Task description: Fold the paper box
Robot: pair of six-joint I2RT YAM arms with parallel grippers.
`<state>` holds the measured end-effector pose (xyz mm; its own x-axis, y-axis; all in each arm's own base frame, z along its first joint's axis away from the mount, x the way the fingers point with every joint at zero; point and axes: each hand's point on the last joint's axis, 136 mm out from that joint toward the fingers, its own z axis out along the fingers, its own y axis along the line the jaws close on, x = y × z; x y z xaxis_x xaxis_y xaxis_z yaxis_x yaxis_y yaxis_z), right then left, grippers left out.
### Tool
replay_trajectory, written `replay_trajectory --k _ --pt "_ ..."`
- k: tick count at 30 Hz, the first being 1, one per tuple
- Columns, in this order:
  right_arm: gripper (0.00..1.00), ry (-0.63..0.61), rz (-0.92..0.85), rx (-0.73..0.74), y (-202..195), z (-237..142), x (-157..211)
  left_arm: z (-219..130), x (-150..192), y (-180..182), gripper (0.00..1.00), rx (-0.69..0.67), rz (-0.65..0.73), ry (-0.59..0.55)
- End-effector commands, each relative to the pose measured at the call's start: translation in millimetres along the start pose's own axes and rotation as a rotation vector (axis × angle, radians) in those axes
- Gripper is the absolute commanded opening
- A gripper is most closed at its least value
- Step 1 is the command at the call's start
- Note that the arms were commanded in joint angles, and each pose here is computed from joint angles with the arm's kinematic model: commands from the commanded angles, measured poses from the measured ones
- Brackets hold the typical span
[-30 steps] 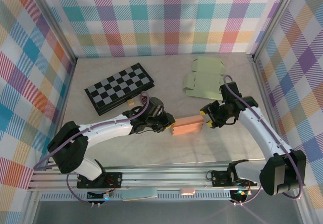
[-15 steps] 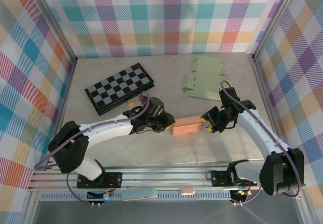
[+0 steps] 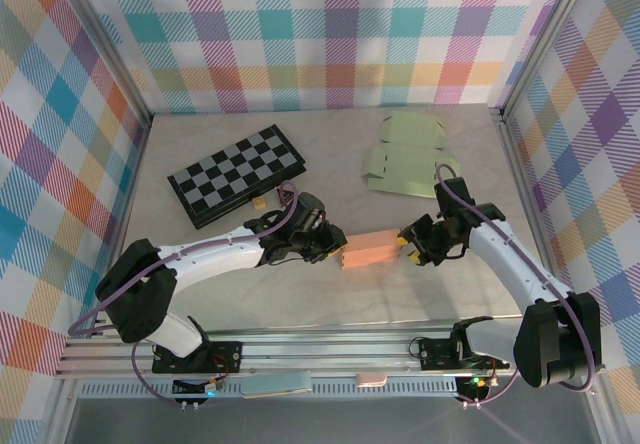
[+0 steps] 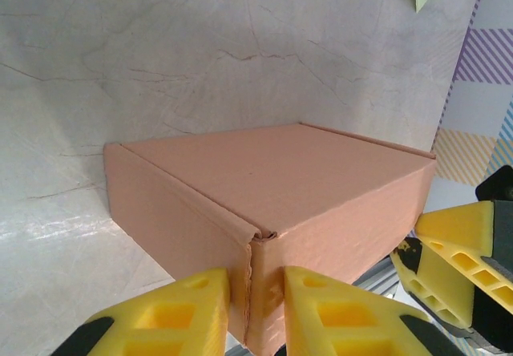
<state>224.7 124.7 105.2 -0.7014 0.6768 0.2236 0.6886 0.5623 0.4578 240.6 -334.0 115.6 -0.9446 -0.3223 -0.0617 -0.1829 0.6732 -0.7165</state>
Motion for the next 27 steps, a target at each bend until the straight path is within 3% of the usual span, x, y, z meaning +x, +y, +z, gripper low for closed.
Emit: replay_trajectory --k 1,16,27 --pt "0.39 0.003 0.048 0.113 -34.4 12.0 -1.0 6.9 10.7 34.9 0.24 -0.118 0.008 0.051" --pt "0.39 -0.061 -0.012 -0.024 15.7 -23.6 -6.9 9.7 13.6 40.3 0.19 -0.127 0.061 0.067" --pt "0.37 -0.001 0.057 0.041 -13.9 5.9 -2.5 9.3 13.0 40.3 0.19 -0.128 0.068 0.066"
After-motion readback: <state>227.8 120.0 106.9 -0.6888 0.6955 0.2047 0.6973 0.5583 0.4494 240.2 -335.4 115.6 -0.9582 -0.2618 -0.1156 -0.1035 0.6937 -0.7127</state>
